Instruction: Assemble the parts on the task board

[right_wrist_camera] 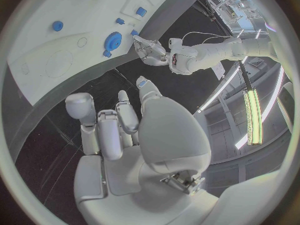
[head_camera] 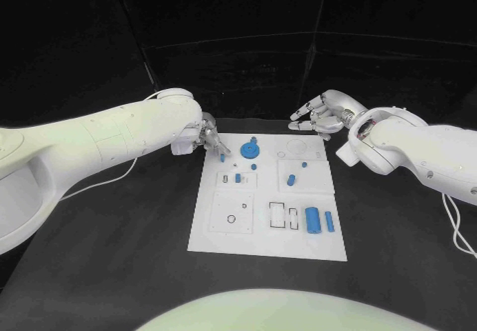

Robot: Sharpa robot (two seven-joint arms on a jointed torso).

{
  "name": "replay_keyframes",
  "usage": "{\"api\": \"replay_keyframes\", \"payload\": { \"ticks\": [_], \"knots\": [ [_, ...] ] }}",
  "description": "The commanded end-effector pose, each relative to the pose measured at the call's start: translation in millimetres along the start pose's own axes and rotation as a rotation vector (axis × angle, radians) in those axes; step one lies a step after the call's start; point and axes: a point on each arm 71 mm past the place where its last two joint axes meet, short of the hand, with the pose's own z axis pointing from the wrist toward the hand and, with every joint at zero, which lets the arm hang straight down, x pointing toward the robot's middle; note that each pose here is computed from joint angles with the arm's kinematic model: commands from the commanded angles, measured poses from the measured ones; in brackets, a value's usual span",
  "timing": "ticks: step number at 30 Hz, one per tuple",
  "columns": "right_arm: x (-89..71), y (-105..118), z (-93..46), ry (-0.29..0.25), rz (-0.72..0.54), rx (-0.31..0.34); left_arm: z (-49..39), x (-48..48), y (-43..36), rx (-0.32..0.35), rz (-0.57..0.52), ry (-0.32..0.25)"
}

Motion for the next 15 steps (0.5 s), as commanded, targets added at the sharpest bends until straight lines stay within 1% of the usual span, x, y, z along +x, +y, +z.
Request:
{"api": "replay_keyframes", "payload": {
  "ticks": [1, 6, 15],
  "knots": [
    [-0.1, 2.0, 0.6, 0.0, -0.002, -0.011, -0.4, 2.1, 0.1, -0.005, 0.03, 0.036],
    [0.2, 2.3, 0.9, 0.002, -0.002, -0.012, -0.4, 3.3, -0.7, -0.002, 0.037, 0.05],
    [0.9, 2.7, 1.8, 0.004, -0.002, -0.013, -0.5, 3.5, -1.7, 0.002, 0.036, 0.047]
  ]
}}
